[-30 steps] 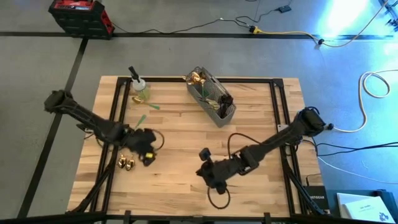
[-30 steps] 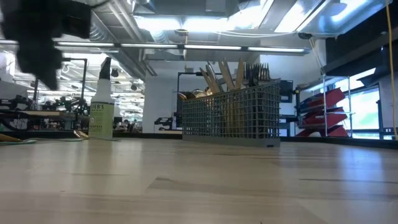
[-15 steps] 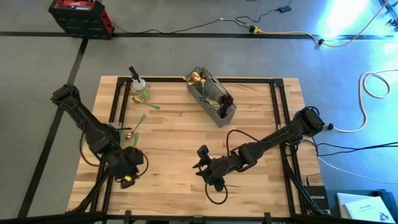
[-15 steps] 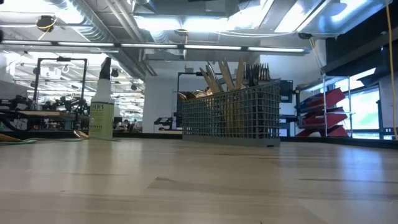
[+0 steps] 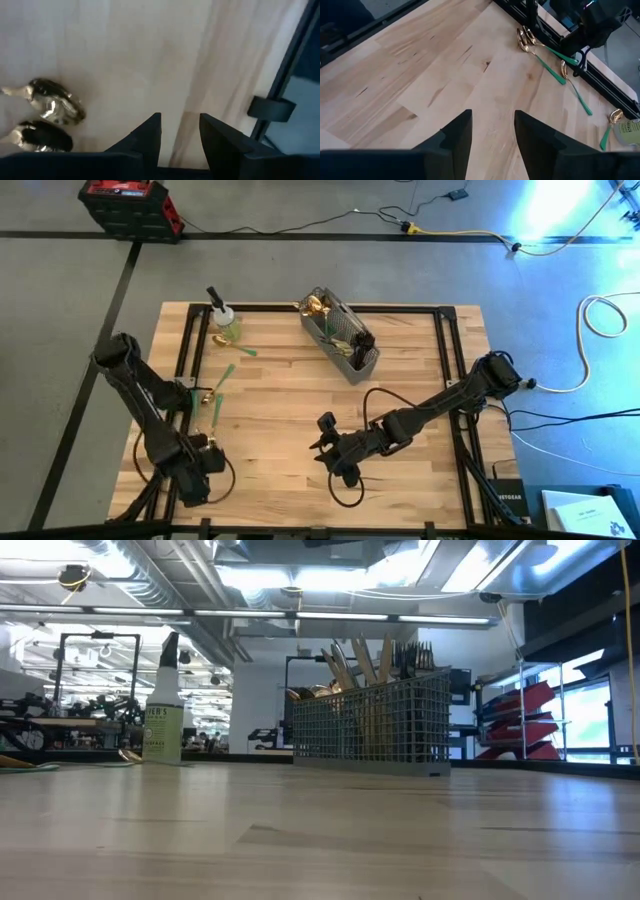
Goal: Sort silverware
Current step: Put the green spoon on the gray silverware organizer
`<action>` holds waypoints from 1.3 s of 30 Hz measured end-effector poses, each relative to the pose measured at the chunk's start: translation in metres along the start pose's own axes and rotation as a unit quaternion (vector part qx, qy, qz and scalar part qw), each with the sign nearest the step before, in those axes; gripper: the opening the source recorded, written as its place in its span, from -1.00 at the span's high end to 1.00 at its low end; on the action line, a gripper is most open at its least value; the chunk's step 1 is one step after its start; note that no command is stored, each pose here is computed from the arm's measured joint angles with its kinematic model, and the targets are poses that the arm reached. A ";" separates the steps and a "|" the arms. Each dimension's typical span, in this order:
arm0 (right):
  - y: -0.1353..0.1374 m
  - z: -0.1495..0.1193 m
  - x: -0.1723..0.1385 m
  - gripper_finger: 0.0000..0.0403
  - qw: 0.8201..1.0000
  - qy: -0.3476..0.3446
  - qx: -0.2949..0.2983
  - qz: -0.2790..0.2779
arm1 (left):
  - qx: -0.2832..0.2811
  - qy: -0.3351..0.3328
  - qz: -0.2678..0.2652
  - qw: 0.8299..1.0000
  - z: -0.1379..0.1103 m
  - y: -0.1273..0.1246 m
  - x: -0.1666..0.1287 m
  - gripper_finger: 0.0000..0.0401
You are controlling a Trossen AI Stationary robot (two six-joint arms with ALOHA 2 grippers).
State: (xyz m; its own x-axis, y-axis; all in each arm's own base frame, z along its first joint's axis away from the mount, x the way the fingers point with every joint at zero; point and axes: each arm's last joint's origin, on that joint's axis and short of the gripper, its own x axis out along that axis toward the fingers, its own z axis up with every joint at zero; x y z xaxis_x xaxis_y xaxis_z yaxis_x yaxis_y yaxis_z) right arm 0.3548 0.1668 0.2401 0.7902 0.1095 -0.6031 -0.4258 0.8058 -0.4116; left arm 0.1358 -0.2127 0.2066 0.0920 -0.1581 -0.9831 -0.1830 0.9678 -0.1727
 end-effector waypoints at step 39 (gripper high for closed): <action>0.002 -0.005 0.000 0.35 0.999 0.025 0.023 0.009 | 0.065 0.045 0.254 0.964 -0.016 0.041 0.063 0.41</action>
State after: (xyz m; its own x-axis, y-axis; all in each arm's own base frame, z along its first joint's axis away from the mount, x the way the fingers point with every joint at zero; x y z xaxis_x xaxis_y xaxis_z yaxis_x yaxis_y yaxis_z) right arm 0.3516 0.1653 0.2362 0.7585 0.0964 -0.6445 -0.4187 0.8299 -0.3687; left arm 0.1189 -0.1858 0.1371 -0.0630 0.3321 -0.9411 -0.0580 0.9402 0.3357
